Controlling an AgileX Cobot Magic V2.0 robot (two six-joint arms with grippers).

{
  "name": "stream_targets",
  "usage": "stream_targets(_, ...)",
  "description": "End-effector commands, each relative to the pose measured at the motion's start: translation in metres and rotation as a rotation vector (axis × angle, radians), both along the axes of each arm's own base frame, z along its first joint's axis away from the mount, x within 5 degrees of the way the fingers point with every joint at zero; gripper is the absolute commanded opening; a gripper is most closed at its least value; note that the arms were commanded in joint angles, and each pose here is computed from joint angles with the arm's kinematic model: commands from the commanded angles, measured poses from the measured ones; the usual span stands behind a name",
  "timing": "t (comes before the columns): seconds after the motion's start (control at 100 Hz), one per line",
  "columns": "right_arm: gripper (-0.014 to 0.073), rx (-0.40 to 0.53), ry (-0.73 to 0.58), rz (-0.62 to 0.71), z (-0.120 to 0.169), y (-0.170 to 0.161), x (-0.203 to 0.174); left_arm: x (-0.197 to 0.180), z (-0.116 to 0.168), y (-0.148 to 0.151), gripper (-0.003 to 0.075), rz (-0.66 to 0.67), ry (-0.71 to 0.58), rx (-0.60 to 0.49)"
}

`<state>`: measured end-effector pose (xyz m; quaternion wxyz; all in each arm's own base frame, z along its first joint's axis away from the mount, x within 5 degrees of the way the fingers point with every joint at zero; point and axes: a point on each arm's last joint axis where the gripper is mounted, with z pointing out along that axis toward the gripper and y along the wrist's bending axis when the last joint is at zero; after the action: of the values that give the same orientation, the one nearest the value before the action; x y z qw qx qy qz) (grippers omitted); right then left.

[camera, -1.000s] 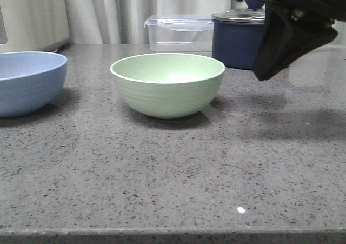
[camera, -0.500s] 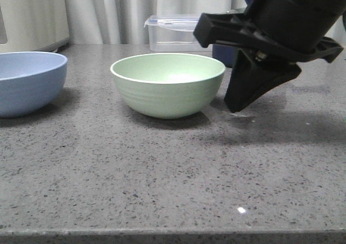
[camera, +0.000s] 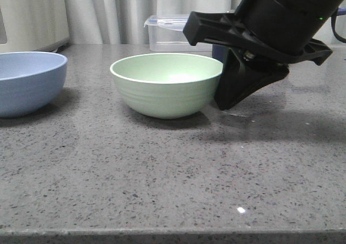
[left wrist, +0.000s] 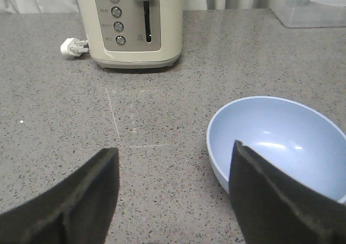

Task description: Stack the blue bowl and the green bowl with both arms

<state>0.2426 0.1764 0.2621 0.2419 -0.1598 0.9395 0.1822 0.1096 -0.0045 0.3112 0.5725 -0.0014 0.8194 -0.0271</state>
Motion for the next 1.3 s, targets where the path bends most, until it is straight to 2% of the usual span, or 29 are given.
stream_targets(0.0, -0.0067, 0.058, -0.083, -0.005, 0.019, 0.001, 0.002, 0.003, 0.018, 0.000, 0.0437, 0.004, -0.113, -0.005)
stream_targets(0.23, -0.0067, 0.055, -0.077, -0.004, 0.018, 0.001, 0.002, 0.010, 0.018, -0.001, 0.0437, 0.002, -0.085, -0.021)
stream_targets(0.72, -0.0067, 0.054, -0.075, -0.004, 0.018, 0.001, 0.002, 0.086, 0.049, -0.006, 0.0437, -0.019, 0.229, -0.056)
stream_targets(1.01, -0.0067, 0.053, -0.074, -0.004, 0.018, 0.001, 0.002, 0.132, 0.031, -0.013, 0.0437, -0.072, 0.408, -0.066)
stream_targets(1.29, -0.0067, 0.053, -0.074, -0.004, 0.018, 0.001, 0.002, 0.153, 0.003, -0.014, 0.0437, -0.074, 0.536, -0.079)
